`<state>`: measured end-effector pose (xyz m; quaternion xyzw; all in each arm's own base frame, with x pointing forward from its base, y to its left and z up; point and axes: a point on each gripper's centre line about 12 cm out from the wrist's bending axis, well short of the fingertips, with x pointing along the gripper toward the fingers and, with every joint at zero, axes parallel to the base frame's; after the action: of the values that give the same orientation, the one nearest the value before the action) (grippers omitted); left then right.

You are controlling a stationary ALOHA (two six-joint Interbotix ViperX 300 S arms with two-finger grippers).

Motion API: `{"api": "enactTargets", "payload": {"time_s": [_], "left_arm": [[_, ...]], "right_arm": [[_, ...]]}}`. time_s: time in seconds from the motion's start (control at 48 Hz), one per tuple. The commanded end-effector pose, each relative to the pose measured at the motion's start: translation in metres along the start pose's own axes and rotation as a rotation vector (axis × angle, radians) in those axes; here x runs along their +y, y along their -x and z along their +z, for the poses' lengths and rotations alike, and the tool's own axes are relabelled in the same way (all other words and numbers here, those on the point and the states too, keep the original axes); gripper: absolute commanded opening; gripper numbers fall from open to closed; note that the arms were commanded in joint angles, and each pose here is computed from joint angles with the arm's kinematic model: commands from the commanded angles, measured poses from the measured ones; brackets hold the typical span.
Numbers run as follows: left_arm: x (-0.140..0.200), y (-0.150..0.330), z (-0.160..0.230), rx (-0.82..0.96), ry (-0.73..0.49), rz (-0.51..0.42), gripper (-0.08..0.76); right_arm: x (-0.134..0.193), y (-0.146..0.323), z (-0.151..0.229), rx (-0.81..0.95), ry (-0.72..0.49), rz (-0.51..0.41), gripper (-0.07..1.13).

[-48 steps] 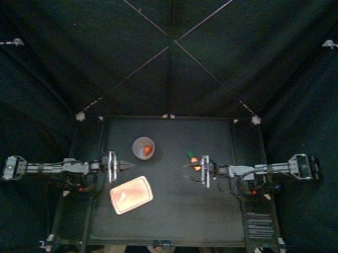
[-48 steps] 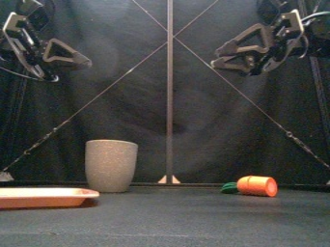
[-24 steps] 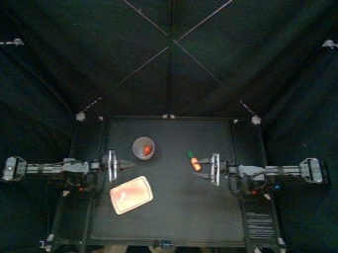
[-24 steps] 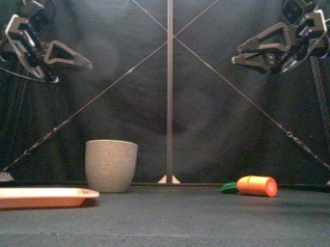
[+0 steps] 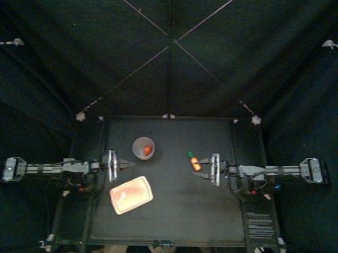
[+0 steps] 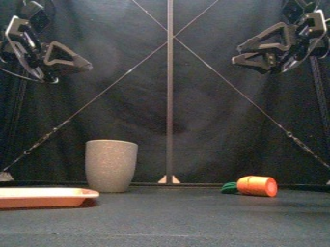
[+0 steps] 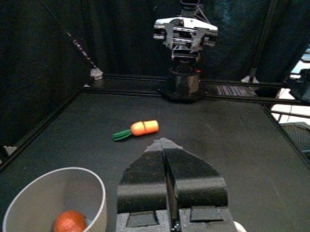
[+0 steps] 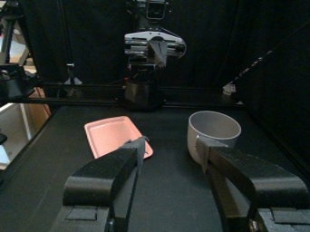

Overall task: Pick the drumstick then place it in the grey bowl
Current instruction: Drop drumstick in the grey bowl and return to neutral

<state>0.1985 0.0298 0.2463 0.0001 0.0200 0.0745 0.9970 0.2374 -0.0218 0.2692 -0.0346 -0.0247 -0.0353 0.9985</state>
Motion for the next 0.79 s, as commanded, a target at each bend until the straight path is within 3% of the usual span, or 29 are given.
{"api": "enactTargets", "payload": {"time_s": [0.021,0.792], "left_arm": [[0.0004,-0.0014,0.0048,-0.017,0.003,0.002,-0.017],[-0.0001,-0.0008,0.0016,-0.005,0.01,0.001,-0.017]], "right_arm": [[-0.0009,-0.0015,0.0065,-0.021,-0.002,-0.003,0.85],[0.0008,-0.0025,0.0007,0.0,-0.008,0.003,0.85]]}}
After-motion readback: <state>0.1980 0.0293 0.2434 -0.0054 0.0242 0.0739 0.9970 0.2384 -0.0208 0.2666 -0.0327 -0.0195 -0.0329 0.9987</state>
